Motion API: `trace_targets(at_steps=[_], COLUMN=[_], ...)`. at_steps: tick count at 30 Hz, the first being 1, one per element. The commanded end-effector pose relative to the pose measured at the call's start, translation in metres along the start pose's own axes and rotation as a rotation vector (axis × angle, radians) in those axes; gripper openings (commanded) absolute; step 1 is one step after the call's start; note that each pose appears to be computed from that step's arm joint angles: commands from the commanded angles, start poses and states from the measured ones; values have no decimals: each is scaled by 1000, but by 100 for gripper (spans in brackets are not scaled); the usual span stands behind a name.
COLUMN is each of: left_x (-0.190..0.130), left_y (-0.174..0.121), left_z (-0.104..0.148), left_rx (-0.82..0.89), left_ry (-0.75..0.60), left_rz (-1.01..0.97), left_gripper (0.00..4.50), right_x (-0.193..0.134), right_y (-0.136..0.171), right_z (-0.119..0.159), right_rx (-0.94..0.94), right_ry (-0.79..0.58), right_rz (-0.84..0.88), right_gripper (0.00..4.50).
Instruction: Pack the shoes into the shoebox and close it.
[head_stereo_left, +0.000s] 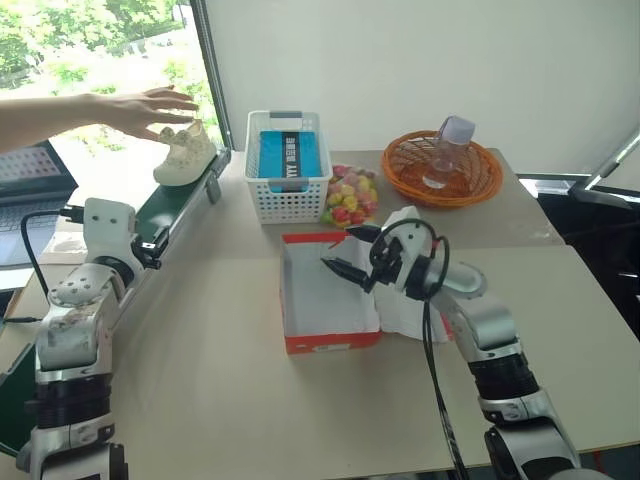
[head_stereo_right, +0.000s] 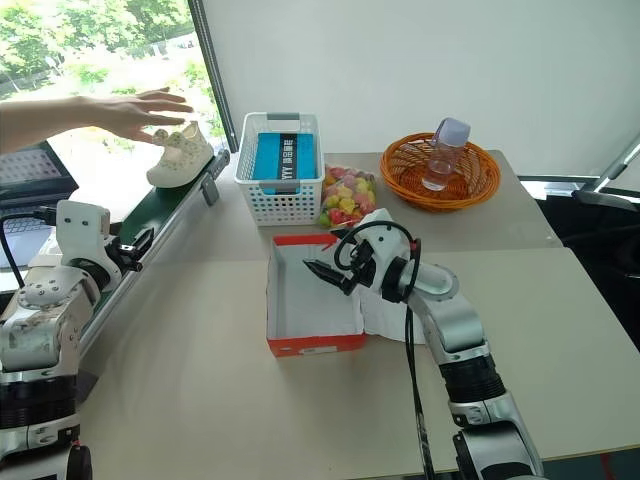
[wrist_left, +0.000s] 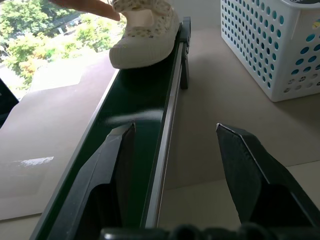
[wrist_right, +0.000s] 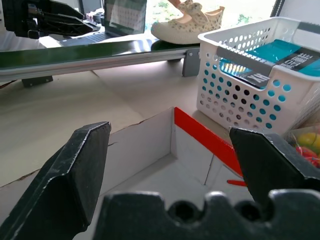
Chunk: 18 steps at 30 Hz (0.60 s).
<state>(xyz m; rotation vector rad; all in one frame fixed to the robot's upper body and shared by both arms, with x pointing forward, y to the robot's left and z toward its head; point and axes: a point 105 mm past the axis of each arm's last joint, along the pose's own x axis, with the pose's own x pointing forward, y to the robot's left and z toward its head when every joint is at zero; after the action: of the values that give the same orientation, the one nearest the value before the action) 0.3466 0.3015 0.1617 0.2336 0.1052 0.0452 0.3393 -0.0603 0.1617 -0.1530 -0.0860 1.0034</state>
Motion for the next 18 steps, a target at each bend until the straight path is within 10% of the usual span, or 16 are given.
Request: trace_targets(at_steps=[1,18], left_x=[-5,-1], left_y=[14,72], left_z=[-5,4], left_rx=[1,28], left_ry=[-6,-7], left_rz=[57,61], left_gripper=[276,276], right_x=[4,11], right_y=[11,28], right_z=[16,24], right_rx=[-12,-16], right_ry=[-45,-27], right_rz=[49,160], right_gripper=[444,444])
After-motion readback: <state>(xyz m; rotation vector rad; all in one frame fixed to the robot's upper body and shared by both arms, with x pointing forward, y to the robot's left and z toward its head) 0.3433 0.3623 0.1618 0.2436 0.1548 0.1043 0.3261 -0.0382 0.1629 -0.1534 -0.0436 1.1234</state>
